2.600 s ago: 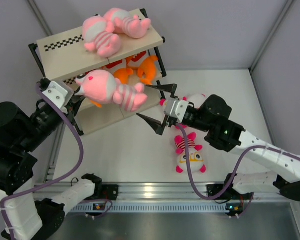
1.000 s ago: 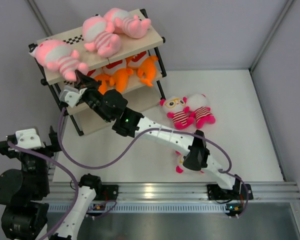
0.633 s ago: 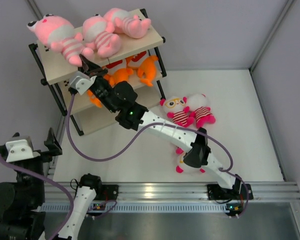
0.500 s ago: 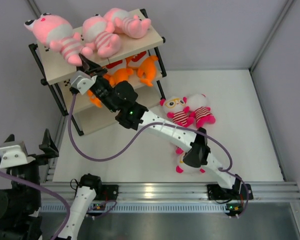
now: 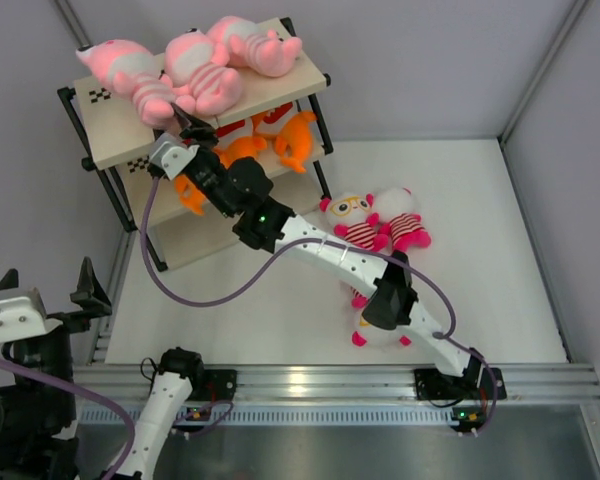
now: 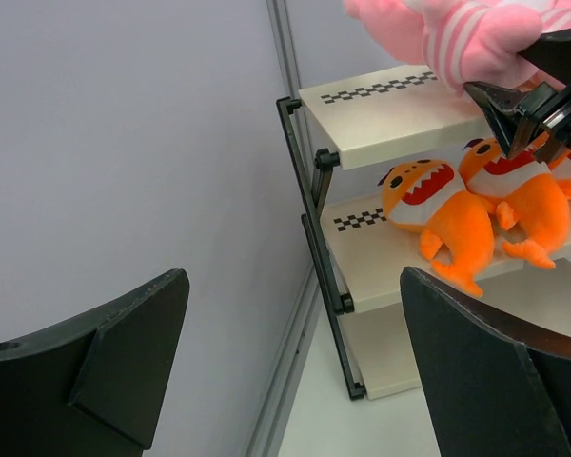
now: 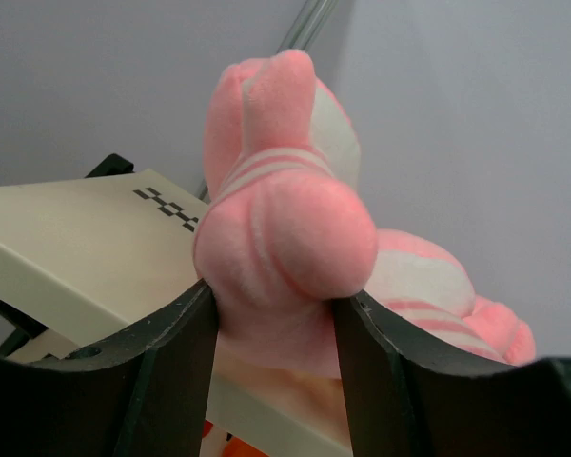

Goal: Place and organize the stuffed toys onto the shelf

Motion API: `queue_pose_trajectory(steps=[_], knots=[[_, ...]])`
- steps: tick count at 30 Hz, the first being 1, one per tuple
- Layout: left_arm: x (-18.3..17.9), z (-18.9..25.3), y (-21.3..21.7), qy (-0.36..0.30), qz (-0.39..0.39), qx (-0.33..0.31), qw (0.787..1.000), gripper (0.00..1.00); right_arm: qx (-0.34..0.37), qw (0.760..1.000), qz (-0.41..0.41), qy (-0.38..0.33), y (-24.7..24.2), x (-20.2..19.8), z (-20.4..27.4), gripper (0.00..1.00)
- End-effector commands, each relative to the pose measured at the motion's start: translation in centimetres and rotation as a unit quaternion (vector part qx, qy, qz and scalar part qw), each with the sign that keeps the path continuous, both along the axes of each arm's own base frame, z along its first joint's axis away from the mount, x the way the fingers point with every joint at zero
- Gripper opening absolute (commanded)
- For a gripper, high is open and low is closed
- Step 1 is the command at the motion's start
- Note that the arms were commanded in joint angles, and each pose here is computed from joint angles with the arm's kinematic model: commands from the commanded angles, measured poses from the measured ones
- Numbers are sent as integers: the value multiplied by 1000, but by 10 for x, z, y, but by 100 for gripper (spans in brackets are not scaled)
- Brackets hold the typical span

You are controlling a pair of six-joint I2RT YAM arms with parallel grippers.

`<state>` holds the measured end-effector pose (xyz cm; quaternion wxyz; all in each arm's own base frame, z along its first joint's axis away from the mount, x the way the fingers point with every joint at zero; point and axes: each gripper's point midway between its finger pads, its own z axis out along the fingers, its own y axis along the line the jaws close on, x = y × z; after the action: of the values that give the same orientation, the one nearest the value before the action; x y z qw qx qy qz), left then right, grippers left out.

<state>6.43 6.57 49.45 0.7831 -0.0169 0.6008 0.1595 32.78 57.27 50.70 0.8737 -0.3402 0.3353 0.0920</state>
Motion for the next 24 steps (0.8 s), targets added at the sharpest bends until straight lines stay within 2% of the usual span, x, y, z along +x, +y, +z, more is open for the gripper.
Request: queue_pose_trajectory(steps=[1, 14, 20, 24], knots=[[10, 10, -2, -6, -2, 2, 1000, 99, 50, 999, 18, -6, -13, -4, 27, 52], [26, 9, -8, 5, -13, 8, 1000, 99, 37, 999, 31, -5, -10, -12, 28, 61], [46, 0, -15, 32, -25, 14, 999, 99, 25, 997, 72, 6, -9, -35, 41, 68], [62, 12, -27, 39, -53, 11, 998, 99, 22, 997, 79, 13, -16, -38, 47, 71]])
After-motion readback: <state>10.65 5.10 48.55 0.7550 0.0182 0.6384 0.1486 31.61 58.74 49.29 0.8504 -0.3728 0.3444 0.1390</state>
